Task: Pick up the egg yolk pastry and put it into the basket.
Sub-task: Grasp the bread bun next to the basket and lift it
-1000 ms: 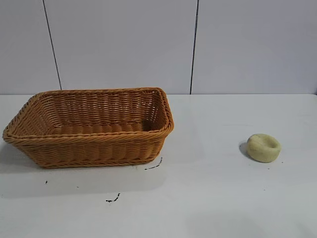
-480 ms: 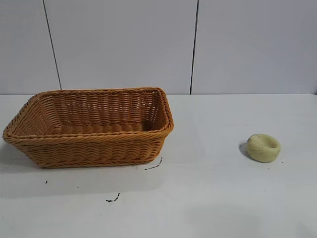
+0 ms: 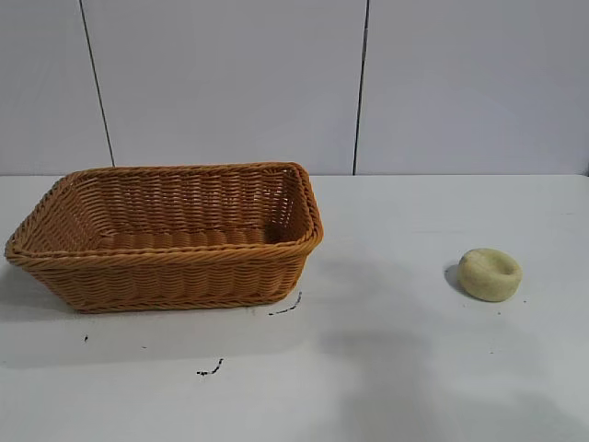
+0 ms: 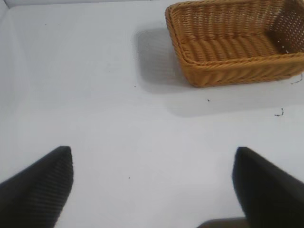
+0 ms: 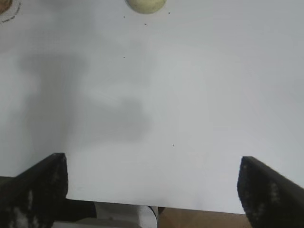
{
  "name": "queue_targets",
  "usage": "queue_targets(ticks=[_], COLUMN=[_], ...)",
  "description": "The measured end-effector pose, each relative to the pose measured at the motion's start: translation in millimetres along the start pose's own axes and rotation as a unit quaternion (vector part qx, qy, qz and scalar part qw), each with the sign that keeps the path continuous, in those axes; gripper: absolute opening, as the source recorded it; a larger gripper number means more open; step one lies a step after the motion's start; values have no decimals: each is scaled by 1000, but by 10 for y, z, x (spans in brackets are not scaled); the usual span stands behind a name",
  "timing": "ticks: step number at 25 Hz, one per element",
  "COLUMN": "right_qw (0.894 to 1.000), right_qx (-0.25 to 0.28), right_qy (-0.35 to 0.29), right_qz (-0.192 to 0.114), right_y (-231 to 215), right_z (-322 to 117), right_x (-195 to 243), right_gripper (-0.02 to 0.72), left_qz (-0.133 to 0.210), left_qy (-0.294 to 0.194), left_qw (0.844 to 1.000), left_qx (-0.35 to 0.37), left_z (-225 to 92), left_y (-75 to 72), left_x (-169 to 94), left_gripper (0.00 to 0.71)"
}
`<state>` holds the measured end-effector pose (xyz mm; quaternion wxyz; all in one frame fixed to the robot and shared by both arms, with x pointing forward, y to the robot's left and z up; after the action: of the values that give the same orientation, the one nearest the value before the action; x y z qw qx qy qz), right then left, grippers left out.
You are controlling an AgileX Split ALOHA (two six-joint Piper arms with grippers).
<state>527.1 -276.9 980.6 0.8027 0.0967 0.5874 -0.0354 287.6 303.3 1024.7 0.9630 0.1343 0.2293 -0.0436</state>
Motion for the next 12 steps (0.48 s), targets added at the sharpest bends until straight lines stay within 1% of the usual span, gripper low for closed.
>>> queue_targets(ticks=[2, 6, 9, 12], right_qw=[1000, 1000, 999, 998], right_qx=[-5, -16, -27, -54], right_qy=[12, 13, 17, 19], right_qz=[-3, -3, -3, 3], right_y=[50, 142, 220, 384], right_z=[225, 632, 836, 921], right_x=[181, 460, 657, 783], right_gripper=[696, 696, 696, 696], left_qz=[0, 0, 0, 0], left_qy=[0, 0, 0, 0], left_qw=[1000, 1000, 1000, 1000], left_qx=[0, 0, 0, 0], left_z=[0, 0, 0, 0], left_y=[0, 0, 0, 0], left_x=[0, 0, 0, 0], left_gripper=[693, 693, 693, 693])
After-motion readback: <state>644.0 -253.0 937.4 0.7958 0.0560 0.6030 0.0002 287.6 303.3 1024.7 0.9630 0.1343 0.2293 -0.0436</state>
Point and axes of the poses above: a point on each arm's last joint axis where the gripper is mounted, x pointing out along that axis toward the gripper, y along the wrist's bending axis when the last joint is at zero, z = x × y, the point moved 6 cm from there along x, pointing out along that axis toward the gripper, and after that the axes turned 12 degrees about x, right-handed, at the moved point
